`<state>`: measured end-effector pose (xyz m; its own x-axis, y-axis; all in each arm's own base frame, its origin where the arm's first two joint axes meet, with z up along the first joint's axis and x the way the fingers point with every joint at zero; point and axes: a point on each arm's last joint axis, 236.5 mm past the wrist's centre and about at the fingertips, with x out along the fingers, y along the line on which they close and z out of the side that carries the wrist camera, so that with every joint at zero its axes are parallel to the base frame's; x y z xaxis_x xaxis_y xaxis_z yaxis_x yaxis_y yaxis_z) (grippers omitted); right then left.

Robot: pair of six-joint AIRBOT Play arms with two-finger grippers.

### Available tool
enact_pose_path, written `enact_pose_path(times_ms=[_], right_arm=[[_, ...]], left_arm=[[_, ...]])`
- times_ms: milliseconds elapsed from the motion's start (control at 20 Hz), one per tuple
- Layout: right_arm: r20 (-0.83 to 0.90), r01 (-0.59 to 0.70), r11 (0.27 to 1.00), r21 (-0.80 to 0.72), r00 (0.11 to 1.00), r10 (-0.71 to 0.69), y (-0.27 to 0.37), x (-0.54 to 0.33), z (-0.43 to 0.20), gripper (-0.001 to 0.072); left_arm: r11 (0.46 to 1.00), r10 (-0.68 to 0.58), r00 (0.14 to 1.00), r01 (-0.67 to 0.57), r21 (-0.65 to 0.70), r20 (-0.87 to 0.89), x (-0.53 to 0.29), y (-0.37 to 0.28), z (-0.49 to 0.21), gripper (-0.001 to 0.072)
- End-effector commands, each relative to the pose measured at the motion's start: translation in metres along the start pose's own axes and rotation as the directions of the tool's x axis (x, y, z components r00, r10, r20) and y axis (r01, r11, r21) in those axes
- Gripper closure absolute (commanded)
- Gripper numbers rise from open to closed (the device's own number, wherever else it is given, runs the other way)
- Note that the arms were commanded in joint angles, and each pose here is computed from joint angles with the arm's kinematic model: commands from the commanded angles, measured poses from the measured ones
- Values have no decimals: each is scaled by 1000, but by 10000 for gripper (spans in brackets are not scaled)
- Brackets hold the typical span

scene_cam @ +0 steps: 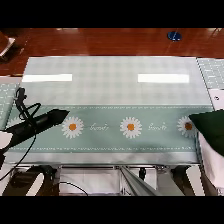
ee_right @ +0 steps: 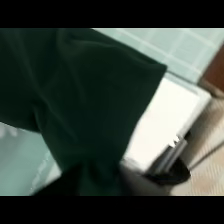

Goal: Fold the shirts.

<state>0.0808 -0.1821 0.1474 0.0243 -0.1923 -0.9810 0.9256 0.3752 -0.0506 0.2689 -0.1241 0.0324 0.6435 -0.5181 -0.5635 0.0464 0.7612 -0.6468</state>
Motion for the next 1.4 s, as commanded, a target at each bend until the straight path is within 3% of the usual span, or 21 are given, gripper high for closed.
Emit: enact_pose_path(times_ms=[0, 150, 200, 250, 300, 350, 450, 650, 800, 950, 1050, 1150, 1350], right_arm=[[-114, 71, 996, 45, 991, -66, -18, 37, -27, 299], [75, -9, 999, 46, 997, 6, -1, 31, 19, 321], [145, -112, 993, 20, 983, 108, 23, 22, 41, 429], [194, -246, 969, -20, 950, 245, 56, 8, 60, 594], [227, -420, 903, -91, 874, 429, 100, -15, 77, 693], [223, -593, 784, -185, 751, 621, 153, -44, 88, 693], [119, -740, 563, -369, 563, 818, 242, -93, 81, 693], [-99, -620, 273, -735, 497, 862, 385, -121, -20, 693], [-208, -383, 110, -917, 695, 688, 436, -52, -133, 692], [-61, -161, 168, -972, 873, 484, 443, 42, -150, 693], [-64, -176, 256, -951, 917, 393, 442, 79, -148, 693], [-113, -250, 352, -902, 923, 367, 439, 91, -149, 692], [-162, -287, 373, -882, 929, 332, 429, 92, -153, 692]], left_arm=[[1000, 3, 1000, -3, -1, 9, 0, 1, 2, 689], [1000, 10, 999, -11, 19, 39, 0, 2, 10, 689], [1000, 16, 996, -18, 22, 88, -2, 1, 26, 689], [999, 15, 992, -19, 34, 125, -6, -4, 43, 689], [999, 7, 988, -14, 48, 156, -11, -13, 63, 689], [997, -9, 982, -6, 79, 187, -17, -26, 86, 689], [987, -62, 975, 28, 158, 212, -24, -64, 131, 690], [924, -214, 971, 166, 344, 108, -19, -163, 177, 691], [866, -191, 981, 161, 473, 17, 22, -189, 145, 691], [904, 118, 991, -83, 419, -59, 75, -109, 112, 691], [890, 262, 959, -196, 411, -110, 93, -60, 109, 691], [870, 351, 914, -237, 433, -205, 100, -28, 93, 690], [872, 379, 889, -250, 422, -257, 101, -16, 82, 689]])
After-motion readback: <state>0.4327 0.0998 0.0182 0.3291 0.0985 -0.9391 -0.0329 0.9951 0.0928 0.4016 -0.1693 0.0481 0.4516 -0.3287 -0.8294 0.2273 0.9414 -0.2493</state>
